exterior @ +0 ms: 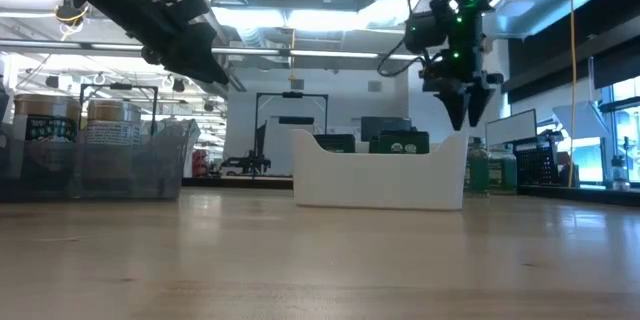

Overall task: Sort spices by type
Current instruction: Put the green seasoning bottle into the bottom black bin

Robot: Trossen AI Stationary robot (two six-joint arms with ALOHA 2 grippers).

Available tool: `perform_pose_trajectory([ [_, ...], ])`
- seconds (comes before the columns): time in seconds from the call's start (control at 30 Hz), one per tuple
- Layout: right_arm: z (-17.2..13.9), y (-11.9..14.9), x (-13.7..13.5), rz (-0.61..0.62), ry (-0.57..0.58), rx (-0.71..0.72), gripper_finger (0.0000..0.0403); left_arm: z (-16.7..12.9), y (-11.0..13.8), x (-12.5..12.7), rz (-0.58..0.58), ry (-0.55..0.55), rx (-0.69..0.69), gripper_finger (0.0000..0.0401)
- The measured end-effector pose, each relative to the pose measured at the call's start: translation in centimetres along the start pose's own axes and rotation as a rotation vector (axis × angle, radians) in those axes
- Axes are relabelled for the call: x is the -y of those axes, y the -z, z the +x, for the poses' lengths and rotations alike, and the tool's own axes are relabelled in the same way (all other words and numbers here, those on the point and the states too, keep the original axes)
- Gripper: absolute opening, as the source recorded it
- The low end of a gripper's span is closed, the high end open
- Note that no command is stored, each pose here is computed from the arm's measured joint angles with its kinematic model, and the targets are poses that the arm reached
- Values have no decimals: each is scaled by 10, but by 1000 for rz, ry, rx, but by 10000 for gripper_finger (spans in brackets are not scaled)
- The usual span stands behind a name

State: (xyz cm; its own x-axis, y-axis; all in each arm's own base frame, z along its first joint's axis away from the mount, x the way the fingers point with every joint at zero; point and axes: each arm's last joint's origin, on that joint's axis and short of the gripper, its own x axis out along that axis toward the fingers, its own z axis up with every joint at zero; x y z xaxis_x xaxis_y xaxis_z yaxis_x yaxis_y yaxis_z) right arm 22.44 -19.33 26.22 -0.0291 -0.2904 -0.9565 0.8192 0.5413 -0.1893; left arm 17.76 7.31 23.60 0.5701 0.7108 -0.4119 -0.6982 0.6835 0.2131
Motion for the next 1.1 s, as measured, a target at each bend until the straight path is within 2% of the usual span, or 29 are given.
perform_pose_trajectory([
  [0.33,20,11,5,54,-28,-17,250,0,0,0,8,0,0,269],
  [0.6,21,11,5,67,-27,-20,250,0,0,0,6,0,0,269],
  [0.8,25,12,6,73,30,-2,250,0,0,0,3,0,0,269],
  [1.1,22,9,5,44,14,12,250,0,0,0,1,0,2,269],
])
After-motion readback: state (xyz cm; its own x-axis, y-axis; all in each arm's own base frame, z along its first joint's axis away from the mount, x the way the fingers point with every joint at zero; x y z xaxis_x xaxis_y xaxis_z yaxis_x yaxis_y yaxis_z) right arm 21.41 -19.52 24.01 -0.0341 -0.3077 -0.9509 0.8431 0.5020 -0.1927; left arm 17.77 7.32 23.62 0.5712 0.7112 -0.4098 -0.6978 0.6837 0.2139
